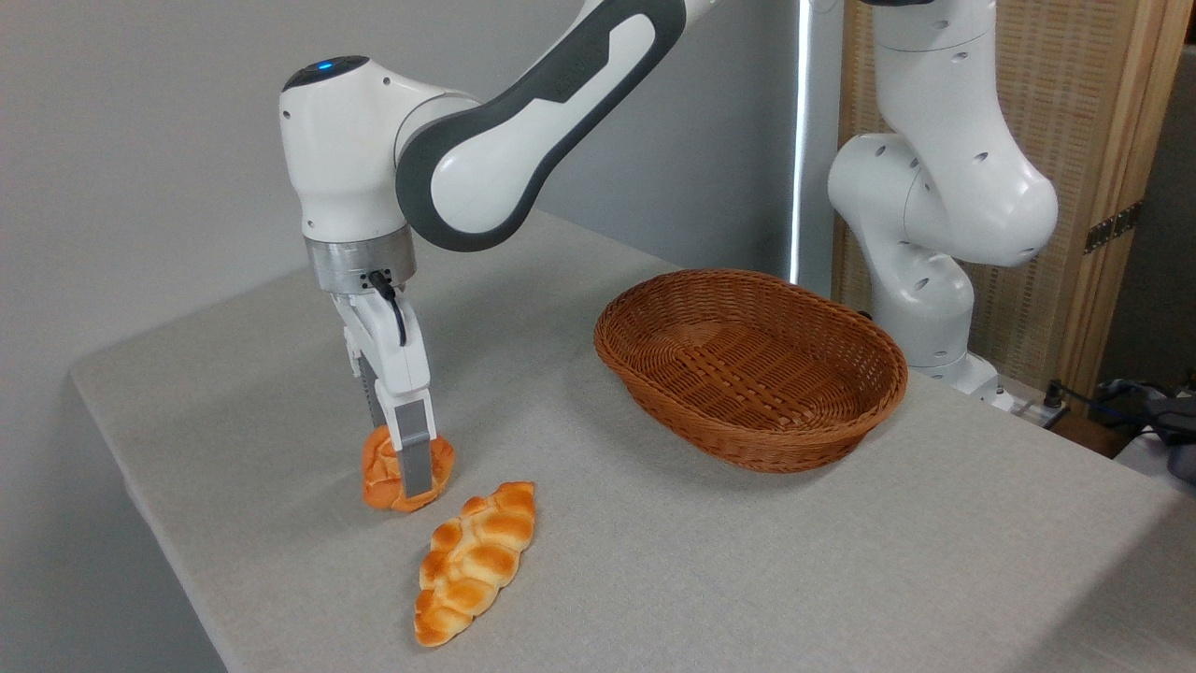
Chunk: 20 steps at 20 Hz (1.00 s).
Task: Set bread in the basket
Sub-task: 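Close the gripper fingers around the round bun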
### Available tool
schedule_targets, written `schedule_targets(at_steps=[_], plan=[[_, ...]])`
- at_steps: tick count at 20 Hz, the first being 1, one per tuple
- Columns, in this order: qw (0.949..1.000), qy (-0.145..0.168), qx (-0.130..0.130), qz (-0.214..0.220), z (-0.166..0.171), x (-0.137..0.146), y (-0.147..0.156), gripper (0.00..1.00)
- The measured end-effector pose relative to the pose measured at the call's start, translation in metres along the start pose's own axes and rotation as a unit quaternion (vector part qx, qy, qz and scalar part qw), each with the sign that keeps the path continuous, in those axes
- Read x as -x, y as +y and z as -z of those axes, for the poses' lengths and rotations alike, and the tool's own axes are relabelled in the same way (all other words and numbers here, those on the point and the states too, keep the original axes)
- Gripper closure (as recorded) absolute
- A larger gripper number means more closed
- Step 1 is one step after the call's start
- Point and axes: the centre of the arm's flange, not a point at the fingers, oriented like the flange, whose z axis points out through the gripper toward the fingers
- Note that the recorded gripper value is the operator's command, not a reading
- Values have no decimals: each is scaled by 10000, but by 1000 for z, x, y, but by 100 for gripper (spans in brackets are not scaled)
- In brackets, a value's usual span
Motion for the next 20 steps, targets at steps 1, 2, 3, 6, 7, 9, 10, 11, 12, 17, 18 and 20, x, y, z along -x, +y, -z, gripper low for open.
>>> schedule_targets(at_steps=[1, 2, 3, 6, 7, 9, 10, 11, 12, 17, 18, 20], plan=[[10000, 0, 0, 0, 0, 0, 0, 1], [10000, 0, 0, 0, 0, 0, 0, 15], [10000, 0, 0, 0, 0, 0, 0, 33], [10000, 1, -1, 0, 0, 0, 0, 74], [10000, 1, -1, 0, 0, 0, 0, 76], [10000, 2, -1, 0, 0, 0, 0, 76], [10000, 2, -2, 0, 0, 0, 0, 76], [10000, 2, -2, 0, 0, 0, 0, 76], [10000, 2, -2, 0, 0, 0, 0, 76], [10000, 4, -4, 1, 0, 0, 0, 76], [10000, 4, -5, 1, 1, 0, 0, 75], [10000, 7, -8, 2, 1, 0, 0, 75]])
